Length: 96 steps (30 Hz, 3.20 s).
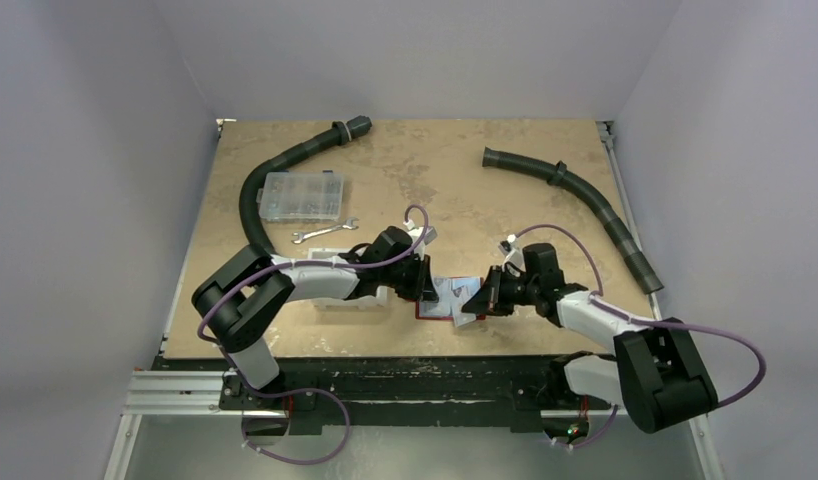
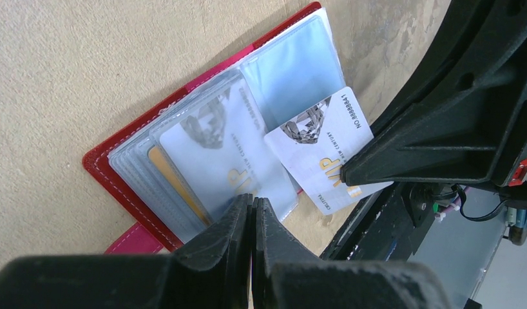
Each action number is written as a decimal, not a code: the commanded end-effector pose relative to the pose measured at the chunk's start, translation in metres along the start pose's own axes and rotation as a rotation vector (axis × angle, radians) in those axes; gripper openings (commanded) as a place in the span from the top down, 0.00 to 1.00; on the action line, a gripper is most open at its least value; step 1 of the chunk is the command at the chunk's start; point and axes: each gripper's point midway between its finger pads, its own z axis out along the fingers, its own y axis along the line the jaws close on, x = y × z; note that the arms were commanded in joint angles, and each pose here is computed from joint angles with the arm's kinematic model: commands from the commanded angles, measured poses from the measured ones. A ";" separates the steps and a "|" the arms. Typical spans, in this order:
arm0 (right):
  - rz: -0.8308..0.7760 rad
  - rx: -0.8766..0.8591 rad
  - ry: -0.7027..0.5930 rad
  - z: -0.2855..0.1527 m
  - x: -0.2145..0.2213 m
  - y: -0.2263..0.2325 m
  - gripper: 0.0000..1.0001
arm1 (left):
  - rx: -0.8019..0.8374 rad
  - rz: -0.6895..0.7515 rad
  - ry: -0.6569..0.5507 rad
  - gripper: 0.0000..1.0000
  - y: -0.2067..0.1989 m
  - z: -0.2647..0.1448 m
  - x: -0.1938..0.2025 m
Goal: Put the credit cards into the card holder
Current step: Insert the credit card into the card holder.
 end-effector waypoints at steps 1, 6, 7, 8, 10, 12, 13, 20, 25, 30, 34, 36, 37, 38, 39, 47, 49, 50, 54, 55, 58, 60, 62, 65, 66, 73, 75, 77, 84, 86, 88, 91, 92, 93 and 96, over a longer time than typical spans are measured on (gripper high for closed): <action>-0.016 -0.050 -0.019 0.003 -0.009 0.007 1.00 | -0.099 -0.020 0.054 1.00 0.025 -0.006 0.021; -0.021 -0.046 -0.022 0.008 -0.015 0.003 1.00 | -0.100 -0.021 0.054 1.00 0.025 -0.006 0.021; -0.025 -0.040 -0.025 0.009 -0.017 0.001 1.00 | -0.099 -0.021 0.053 1.00 0.025 -0.007 0.021; -0.031 -0.041 -0.025 0.010 -0.018 0.001 1.00 | -0.099 -0.021 0.053 1.00 0.025 -0.007 0.021; -0.035 -0.042 -0.025 0.011 -0.020 -0.001 1.00 | -0.098 -0.019 0.052 1.00 0.024 -0.007 0.020; -0.044 -0.037 -0.028 0.013 -0.022 -0.003 1.00 | -0.098 -0.019 0.054 1.00 0.024 -0.007 0.021; -0.046 -0.033 -0.027 0.014 -0.023 -0.004 1.00 | -0.099 -0.020 0.054 1.00 0.025 -0.007 0.021; -0.070 -0.027 -0.049 0.018 -0.028 -0.009 1.00 | -0.097 -0.021 0.053 1.00 0.024 -0.008 0.021; -0.072 -0.024 -0.073 0.019 -0.035 -0.010 1.00 | -0.100 -0.024 0.055 1.00 0.025 -0.008 0.022; -0.070 -0.024 -0.095 0.019 -0.038 -0.012 1.00 | -0.097 -0.023 0.055 1.00 0.024 -0.008 0.023; -0.071 -0.027 -0.106 0.021 -0.040 -0.013 1.00 | -0.092 -0.028 0.052 1.00 0.023 -0.009 0.022; -0.071 -0.031 -0.106 0.022 -0.041 -0.013 1.00 | -0.082 -0.034 0.047 1.00 0.021 -0.009 0.022; -0.070 -0.032 -0.104 0.022 -0.040 -0.013 1.00 | -0.079 -0.033 0.046 1.00 0.020 -0.009 0.021; -0.070 -0.036 -0.104 0.023 -0.040 -0.013 1.00 | -0.078 -0.034 0.045 1.00 0.020 -0.009 0.021; -0.067 -0.041 -0.101 0.023 -0.038 -0.013 1.00 | -0.076 -0.035 0.047 1.00 0.020 -0.009 0.021; -0.037 -0.064 -0.099 0.026 -0.034 -0.015 1.00 | -0.078 -0.038 0.047 1.00 0.020 -0.009 0.022; -0.025 -0.072 -0.095 0.028 -0.032 -0.016 1.00 | -0.077 -0.037 0.048 1.00 0.020 -0.009 0.022; -0.017 -0.074 -0.095 0.029 -0.032 -0.016 1.00 | -0.075 -0.038 0.046 1.00 0.020 -0.009 0.022; 0.025 -0.120 -0.076 0.030 -0.024 -0.012 1.00 | -0.053 -0.031 0.042 0.98 0.014 -0.008 0.018; 0.028 -0.121 -0.076 0.030 -0.022 -0.013 1.00 | -0.046 -0.031 0.041 0.96 0.012 -0.008 0.016; 0.033 -0.111 -0.072 0.032 -0.019 -0.018 0.94 | -0.012 -0.018 0.025 0.90 0.001 -0.010 0.007; 0.033 -0.119 -0.073 0.033 -0.020 -0.017 0.94 | 0.000 -0.009 0.015 0.83 -0.005 -0.013 0.000; 0.031 -0.120 -0.071 0.034 -0.021 -0.018 0.94 | -0.015 0.005 -0.003 0.78 -0.008 -0.019 -0.008; 0.022 -0.107 -0.066 0.034 -0.021 -0.020 0.94 | -0.045 0.027 -0.048 0.73 -0.013 -0.032 -0.022; 0.017 -0.099 -0.065 0.034 -0.021 -0.021 0.94 | -0.068 0.031 -0.050 0.72 -0.011 -0.036 -0.023; 0.010 -0.069 -0.042 0.034 -0.018 -0.026 0.90 | -0.194 0.032 -0.005 0.81 0.019 -0.034 -0.007; 0.014 -0.064 -0.041 0.034 -0.016 -0.028 0.86 | -0.212 0.027 0.014 0.86 0.026 -0.030 0.000; 0.018 -0.059 -0.042 0.034 -0.015 -0.028 0.84 | -0.229 0.032 0.027 0.91 0.032 -0.028 0.004; 0.024 -0.060 -0.059 0.043 -0.014 -0.011 0.79 | -0.214 0.038 0.045 0.98 0.031 -0.016 0.015; 0.022 -0.059 -0.062 0.048 -0.012 -0.004 0.79 | -0.198 0.032 0.047 0.99 0.029 -0.013 0.017; 0.011 -0.053 -0.060 0.051 -0.011 0.001 0.77 | -0.188 0.032 0.047 0.99 0.027 -0.010 0.017; -0.031 0.008 -0.049 0.046 -0.012 -0.006 0.65 | -0.194 0.039 0.040 0.99 0.026 -0.012 0.015; -0.054 0.033 -0.058 0.043 -0.014 -0.007 0.60 | -0.197 0.042 0.038 0.99 0.026 -0.013 0.015; -0.064 0.041 -0.063 0.040 -0.015 -0.006 0.56 | -0.199 0.047 0.038 0.99 0.026 -0.013 0.015; -0.117 0.075 -0.087 0.032 -0.025 -0.002 0.47 | -0.205 0.056 0.049 0.99 0.029 -0.014 0.018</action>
